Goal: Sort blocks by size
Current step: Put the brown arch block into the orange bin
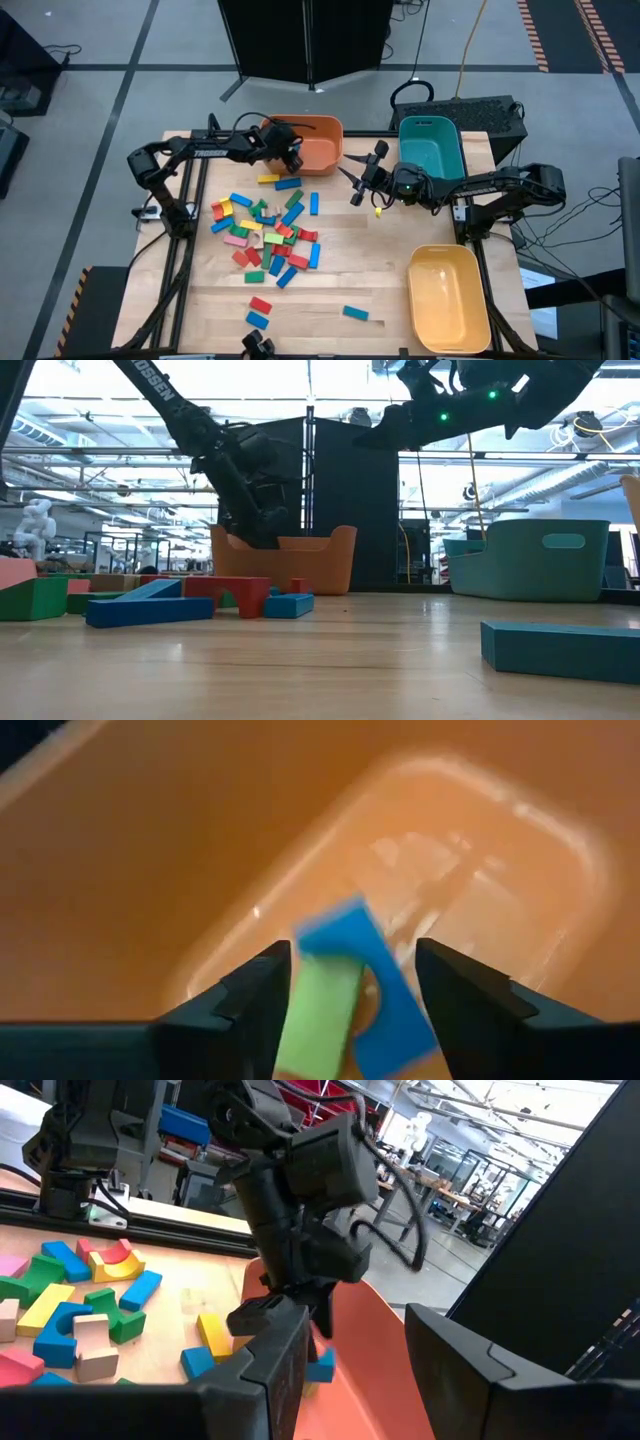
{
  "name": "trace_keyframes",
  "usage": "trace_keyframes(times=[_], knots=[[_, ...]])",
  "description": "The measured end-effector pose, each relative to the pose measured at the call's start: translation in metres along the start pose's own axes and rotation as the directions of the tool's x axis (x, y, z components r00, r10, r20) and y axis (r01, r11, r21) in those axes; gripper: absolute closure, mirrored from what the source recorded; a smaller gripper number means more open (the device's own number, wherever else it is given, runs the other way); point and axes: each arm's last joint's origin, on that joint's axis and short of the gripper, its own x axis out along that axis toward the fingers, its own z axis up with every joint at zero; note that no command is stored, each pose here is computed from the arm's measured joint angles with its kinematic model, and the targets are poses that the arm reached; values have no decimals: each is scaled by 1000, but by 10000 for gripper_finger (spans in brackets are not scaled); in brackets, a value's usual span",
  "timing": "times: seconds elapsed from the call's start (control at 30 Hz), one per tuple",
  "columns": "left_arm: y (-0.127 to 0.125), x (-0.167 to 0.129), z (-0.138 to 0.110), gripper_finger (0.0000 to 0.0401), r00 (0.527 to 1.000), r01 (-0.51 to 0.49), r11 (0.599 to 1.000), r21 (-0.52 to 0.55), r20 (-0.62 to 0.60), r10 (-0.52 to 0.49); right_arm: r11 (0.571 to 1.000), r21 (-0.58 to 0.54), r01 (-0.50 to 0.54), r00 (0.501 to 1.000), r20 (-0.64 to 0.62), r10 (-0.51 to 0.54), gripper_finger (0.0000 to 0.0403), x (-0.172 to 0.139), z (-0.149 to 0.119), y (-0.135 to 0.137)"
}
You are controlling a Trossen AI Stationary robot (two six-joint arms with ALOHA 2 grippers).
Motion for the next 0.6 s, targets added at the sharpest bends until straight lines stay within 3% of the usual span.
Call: trace_keyframes(times=[0.33,0.6], knots=[[-5,-66,28,173,996,35,997,68,77,-40,1000,-1,-1,1000,-1,1,245,0,0,0],[-24,-119,21,173,989,102,985,136,94,-115,1000,-12,-12,1000,-29,12,245,0,-3,1]])
